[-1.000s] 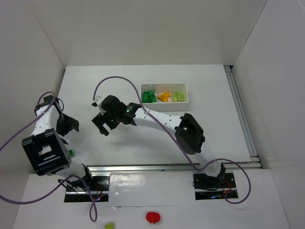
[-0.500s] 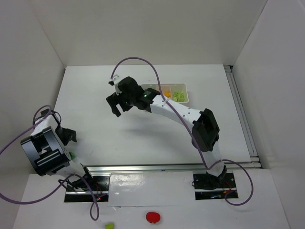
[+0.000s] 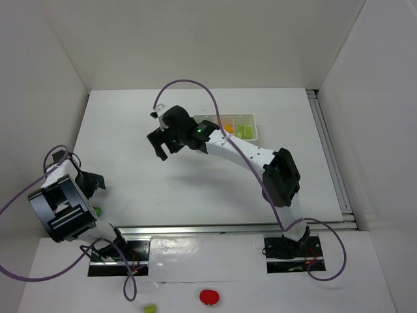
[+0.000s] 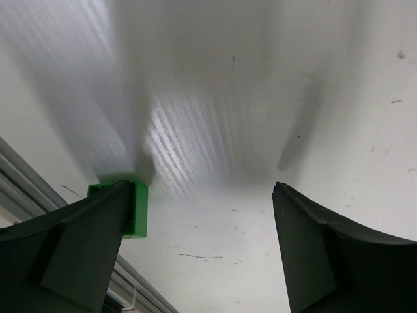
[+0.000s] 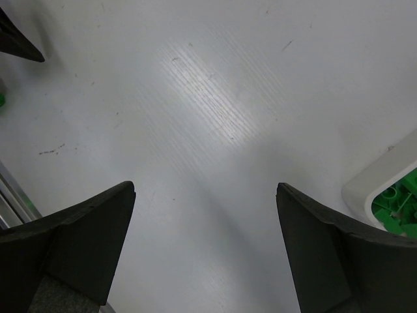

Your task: Sort the legos into containers by color

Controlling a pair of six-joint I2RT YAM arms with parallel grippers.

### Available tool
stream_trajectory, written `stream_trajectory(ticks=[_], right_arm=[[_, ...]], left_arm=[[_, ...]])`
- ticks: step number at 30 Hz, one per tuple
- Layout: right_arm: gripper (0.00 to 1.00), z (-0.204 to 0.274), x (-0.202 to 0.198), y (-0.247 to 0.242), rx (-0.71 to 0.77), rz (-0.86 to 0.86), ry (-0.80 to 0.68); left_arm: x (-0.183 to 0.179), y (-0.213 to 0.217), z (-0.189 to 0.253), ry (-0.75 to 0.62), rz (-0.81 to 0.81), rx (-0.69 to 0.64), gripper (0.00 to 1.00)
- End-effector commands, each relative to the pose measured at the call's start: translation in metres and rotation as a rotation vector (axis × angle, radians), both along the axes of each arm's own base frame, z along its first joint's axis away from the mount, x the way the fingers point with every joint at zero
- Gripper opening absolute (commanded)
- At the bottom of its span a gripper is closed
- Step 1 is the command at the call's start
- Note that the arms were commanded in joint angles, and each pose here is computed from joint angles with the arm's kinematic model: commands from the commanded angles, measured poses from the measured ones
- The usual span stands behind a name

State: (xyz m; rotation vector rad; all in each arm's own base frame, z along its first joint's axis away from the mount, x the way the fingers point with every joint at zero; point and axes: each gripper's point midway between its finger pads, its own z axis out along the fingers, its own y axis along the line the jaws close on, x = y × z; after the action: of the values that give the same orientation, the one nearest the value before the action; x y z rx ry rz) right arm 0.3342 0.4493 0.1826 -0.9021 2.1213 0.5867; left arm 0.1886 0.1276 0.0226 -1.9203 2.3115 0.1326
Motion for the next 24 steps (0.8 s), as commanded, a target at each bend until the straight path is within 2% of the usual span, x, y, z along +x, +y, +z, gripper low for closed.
stream_trajectory(ticks=[1, 6, 16, 20, 24], right_arm=[[0.96, 0.010, 0.002, -0.004, -0.001, -0.006, -0.016], [0.96, 0.007, 0.002, -0.004, -0.010, -0.006, -0.009], [0.96, 0.004, 0.001, -0.002, -0.013, 0.002, 0.001], [0.96, 0.008, 0.002, -0.001, -0.006, 0.002, -0.005], [0.96, 0.008, 0.002, -0.001, -0.006, 0.002, -0.005]], left_arm=[[0.014, 0.002, 0.008, -0.062, -0.028, -0.009, 0.97], [0.024, -0.002, 0.009, -0.119, -0.070, -0.030, 1.00], [0.056, 0.016, 0.065, -0.258, -0.126, 0.049, 1.00], [0.043, 0.024, 0.083, -0.200, -0.094, 0.104, 1.00], [0.017, 0.014, 0.070, -0.099, -0.063, 0.059, 1.00]])
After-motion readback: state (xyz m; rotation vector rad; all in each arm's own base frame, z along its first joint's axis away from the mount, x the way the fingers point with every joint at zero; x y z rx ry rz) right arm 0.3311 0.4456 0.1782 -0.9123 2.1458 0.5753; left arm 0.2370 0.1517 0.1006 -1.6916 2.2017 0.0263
